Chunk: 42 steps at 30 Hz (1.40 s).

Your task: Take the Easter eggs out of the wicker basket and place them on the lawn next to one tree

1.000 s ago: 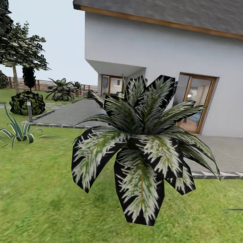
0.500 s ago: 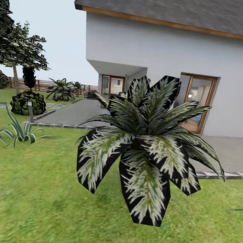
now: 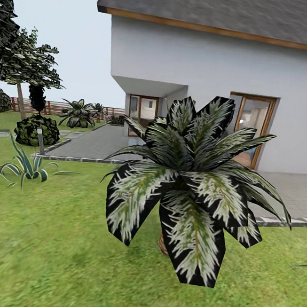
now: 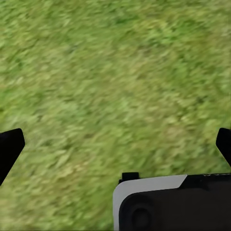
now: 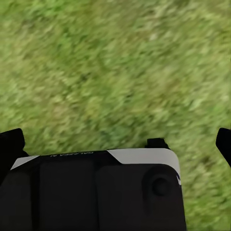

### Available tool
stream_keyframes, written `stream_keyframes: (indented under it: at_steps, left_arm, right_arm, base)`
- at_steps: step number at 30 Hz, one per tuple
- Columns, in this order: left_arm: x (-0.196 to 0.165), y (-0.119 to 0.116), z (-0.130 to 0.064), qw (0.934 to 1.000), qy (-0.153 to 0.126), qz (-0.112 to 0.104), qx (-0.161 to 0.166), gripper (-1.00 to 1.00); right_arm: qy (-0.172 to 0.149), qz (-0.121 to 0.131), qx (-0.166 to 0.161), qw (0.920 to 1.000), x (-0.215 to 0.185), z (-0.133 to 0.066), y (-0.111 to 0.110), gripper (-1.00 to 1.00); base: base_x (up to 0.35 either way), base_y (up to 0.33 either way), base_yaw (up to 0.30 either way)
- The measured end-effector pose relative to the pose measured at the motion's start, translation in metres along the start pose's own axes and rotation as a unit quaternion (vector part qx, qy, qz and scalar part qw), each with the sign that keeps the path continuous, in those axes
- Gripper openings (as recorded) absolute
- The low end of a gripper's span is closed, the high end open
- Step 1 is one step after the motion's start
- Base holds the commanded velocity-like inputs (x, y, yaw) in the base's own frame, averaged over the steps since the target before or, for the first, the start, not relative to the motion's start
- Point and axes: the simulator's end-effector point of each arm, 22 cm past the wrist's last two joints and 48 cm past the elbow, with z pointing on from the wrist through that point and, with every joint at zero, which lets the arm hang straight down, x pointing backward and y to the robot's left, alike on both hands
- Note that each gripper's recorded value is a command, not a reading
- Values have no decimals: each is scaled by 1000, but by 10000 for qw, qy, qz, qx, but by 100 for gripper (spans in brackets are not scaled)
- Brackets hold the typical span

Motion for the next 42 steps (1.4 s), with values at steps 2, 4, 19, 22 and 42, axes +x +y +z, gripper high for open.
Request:
stream_keyframes:
  at_steps: [2,4,19,22,42]
  left_arm:
    - [0,0,0,10000,0,0,0,100]
    - [0,0,0,10000,0,1,0,100]
    - [0,0,0,10000,0,4,2,100]
    - [0,0,0,10000,0,3,2,100]
    - [0,0,0,10000,1,-4,-2,100]
  right_arm:
    - [0,2,0,10000,0,0,0,100]
    - [0,2,1,10000,0,0,0,100]
    - [0,2,1,10000,0,0,0,100]
    - [0,3,1,10000,0,0,0,100]
    - [0,10,3,10000,0,0,0,100]
  base:
    - [0,242,0]
    - [0,264,0]
    - [0,282,0]
    - [0,282,0]
    - [0,112,0]
